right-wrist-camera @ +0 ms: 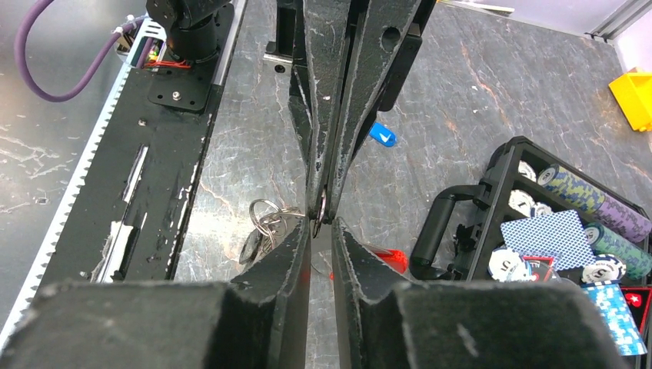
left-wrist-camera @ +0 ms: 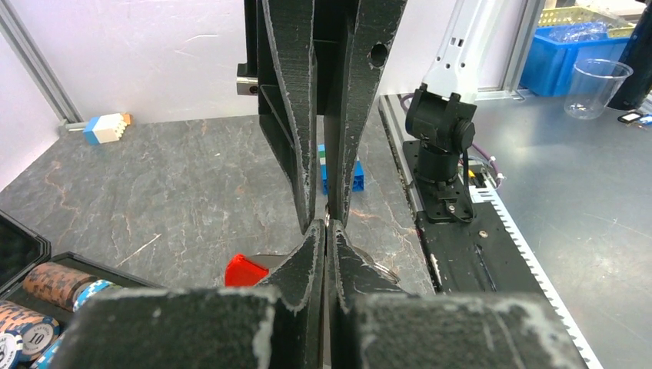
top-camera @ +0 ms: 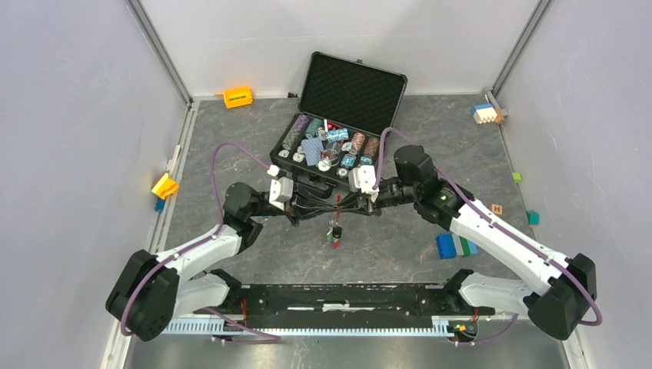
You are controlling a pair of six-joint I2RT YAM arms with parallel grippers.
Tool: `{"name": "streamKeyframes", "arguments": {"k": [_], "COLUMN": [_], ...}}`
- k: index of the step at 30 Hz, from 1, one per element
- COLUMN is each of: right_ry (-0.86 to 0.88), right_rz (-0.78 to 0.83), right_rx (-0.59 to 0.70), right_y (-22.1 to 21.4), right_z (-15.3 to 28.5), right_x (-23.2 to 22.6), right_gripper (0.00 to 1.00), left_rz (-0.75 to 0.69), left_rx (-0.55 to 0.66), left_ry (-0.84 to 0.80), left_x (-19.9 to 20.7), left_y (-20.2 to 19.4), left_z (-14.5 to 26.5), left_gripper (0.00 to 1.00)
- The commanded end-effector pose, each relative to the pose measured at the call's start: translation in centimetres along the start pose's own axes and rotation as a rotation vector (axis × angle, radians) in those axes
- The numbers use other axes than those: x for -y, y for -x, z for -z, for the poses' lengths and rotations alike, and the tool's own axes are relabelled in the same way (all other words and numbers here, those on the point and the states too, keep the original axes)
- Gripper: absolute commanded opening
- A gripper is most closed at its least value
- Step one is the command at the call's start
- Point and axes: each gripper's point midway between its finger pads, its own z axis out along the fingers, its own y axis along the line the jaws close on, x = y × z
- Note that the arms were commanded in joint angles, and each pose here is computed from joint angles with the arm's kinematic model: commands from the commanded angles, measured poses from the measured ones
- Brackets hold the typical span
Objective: Put the keys on the keyring
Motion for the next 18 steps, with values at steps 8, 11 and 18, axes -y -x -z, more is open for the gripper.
{"name": "streamKeyframes", "arguments": {"k": [8, 11, 18], "right_ry": [-0.029, -0.041, -0.068], "right_rz": [0.03, 0.038, 0.088], "right_rx": [0.03, 0.021, -0.012], "right_y": [1.2, 1.0, 0.8], "right_z": [0.0, 0.1, 0.6], "right_x": [1.0, 1.2, 1.6], "right_gripper": [0.17, 0.1, 0.0], "left_rz": [-0.076, -0.074, -0.096], "left_rx": [0.02, 0.021, -0.008], "left_ry": [-0.01, -0.013, -0.034], "left_x": [0.1, 0.1, 0.5], "left_y": [0.8, 0.8, 0.1], "left_z": [-0.2, -0.2, 0.0], "left_gripper": [0.02, 0.02, 0.03]}}
